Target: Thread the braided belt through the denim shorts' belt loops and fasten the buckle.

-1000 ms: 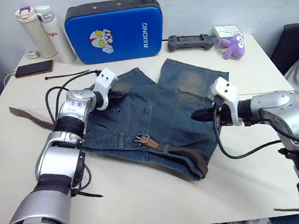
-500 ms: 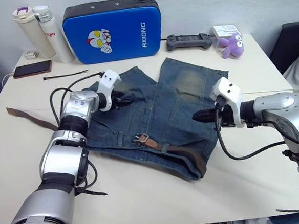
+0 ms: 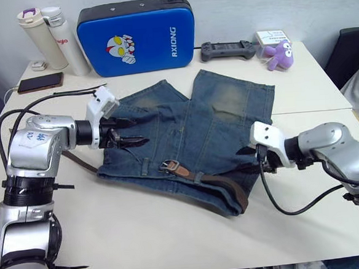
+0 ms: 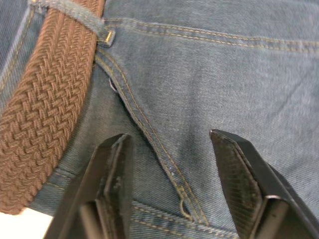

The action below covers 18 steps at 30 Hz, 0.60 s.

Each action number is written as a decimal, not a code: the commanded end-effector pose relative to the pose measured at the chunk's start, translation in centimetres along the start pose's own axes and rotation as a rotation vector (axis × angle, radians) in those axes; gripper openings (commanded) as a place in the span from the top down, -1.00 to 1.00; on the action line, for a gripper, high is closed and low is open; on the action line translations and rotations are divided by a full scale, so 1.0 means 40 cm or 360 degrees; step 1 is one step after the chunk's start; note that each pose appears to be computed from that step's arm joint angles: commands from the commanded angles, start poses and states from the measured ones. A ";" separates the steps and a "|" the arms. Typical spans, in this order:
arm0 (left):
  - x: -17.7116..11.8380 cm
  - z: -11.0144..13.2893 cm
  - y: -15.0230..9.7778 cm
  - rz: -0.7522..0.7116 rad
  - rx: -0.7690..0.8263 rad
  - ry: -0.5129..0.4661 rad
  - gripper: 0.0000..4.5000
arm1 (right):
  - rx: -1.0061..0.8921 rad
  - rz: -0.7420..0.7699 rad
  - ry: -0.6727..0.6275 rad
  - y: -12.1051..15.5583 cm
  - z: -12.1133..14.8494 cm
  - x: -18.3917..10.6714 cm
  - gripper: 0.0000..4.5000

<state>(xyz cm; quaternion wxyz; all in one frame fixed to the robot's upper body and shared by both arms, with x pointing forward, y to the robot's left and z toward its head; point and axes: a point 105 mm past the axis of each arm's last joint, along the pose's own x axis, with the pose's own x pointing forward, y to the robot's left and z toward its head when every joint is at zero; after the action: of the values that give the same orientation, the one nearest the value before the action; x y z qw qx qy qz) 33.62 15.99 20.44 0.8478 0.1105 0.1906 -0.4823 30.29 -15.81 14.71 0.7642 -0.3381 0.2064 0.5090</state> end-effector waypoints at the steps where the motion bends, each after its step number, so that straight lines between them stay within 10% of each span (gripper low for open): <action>1: 0.001 0.033 -0.021 -0.0005 0.0083 -0.0049 -1.00 | -0.0125 -0.0045 0.0006 -0.008 0.004 0.010 -0.11; 10: 0.018 0.027 -0.022 0.0001 0.0114 -0.0029 -1.00 | -0.0189 -0.0086 0.0156 -0.011 -0.057 0.047 -0.11; 18: 0.024 0.031 -0.017 0.0001 0.0127 -0.0037 -1.00 | -0.0257 -0.0177 0.0067 -0.038 -0.032 0.004 0.98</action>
<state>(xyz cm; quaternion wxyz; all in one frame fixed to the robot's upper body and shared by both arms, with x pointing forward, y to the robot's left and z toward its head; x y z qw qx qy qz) 33.72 14.75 20.06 0.8457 0.1281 0.1821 -0.4850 31.66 -16.32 12.39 0.7546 -0.3988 0.1867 0.4865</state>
